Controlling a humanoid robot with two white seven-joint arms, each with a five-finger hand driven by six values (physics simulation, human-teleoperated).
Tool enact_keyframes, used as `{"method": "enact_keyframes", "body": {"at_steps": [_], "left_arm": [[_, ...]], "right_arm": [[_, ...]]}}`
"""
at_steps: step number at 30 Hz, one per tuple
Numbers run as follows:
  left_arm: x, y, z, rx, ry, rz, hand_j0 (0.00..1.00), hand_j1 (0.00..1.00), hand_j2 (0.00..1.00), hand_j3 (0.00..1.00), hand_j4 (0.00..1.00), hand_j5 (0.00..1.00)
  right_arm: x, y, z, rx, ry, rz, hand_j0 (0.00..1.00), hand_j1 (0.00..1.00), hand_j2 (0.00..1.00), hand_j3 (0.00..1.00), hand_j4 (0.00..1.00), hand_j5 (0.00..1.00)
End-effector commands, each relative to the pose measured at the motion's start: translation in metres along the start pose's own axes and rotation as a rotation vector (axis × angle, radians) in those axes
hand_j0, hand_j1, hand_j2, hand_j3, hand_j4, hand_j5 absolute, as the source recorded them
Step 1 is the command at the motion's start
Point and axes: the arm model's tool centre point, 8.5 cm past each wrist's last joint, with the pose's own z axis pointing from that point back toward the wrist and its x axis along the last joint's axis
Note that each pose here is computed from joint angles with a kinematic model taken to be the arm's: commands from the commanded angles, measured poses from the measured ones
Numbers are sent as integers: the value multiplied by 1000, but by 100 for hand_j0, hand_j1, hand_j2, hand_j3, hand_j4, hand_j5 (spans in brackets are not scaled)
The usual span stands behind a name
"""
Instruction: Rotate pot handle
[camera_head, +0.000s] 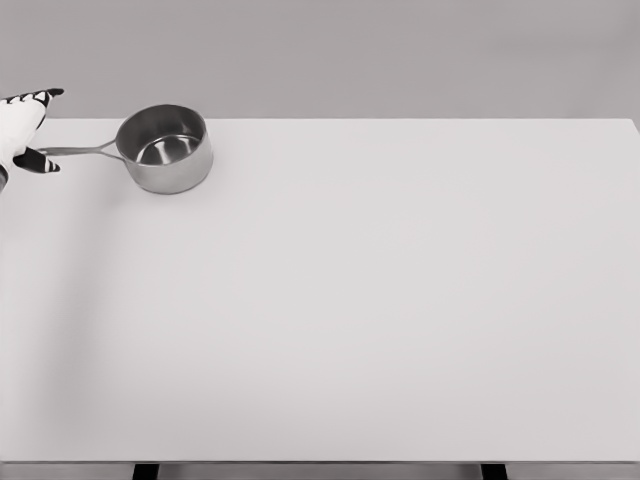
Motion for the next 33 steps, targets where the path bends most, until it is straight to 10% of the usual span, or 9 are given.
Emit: {"method": "enact_keyframes", "body": {"at_steps": [1,33], "left_arm": [[-1,1,0,4,4,3,100,100,100,100,100,100],[-7,17,-2,34,-31,36,100,100,100,100,100,100]], "right_arm": [[0,0,0,0,-1,0,100,100,100,100,100,100],[0,0,0,0,-1,0,100,100,100,100,100,100]]}}
